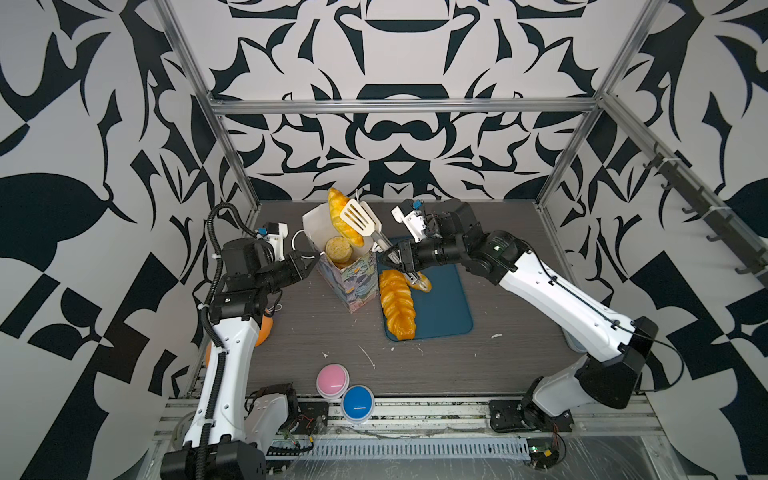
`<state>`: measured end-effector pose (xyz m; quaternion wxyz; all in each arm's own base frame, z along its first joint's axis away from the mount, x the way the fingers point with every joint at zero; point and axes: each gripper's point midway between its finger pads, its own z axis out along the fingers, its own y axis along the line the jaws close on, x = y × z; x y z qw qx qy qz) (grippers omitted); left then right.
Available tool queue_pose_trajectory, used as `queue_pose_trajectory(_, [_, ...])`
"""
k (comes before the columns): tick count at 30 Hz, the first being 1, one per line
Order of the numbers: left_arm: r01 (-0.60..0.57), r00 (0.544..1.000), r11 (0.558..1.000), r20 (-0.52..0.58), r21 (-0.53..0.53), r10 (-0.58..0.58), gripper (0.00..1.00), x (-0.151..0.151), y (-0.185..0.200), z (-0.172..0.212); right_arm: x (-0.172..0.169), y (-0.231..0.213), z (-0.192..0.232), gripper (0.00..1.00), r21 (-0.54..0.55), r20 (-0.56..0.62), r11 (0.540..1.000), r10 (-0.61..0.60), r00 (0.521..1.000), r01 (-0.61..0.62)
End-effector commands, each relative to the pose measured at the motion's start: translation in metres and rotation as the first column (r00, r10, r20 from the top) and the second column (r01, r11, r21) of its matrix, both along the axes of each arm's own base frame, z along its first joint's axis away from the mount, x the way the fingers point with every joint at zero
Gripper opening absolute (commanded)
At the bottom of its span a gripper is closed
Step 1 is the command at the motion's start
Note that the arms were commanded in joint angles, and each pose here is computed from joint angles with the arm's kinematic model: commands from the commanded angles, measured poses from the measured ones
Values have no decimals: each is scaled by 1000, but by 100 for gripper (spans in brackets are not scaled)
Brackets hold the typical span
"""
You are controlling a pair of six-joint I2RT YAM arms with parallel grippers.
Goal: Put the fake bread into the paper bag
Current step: 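Carry the croissant with the tongs over the bag opening, then lower the croissant into the bag and open the tongs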
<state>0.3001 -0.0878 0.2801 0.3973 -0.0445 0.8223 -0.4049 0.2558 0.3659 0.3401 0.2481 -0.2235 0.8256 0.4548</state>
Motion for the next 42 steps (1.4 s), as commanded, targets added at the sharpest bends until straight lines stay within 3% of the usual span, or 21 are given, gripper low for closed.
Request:
queue_pose_trajectory(1, [4,1000,1000,3,-5,-4,0,-5,-1,6,1,9,55,34,132,114,991,18,993,-33])
queue_pose_trajectory(18, [-1,1000,1000,1,0,1,0,-7,0,5,14,21,22,35,90,46,996,12,999,-16])
queue_pose_trajectory(42, [-4,1000,1000,-4,1,4,0,-6,0,3,17,20,14,48,76,28,997,2,1000,-4])
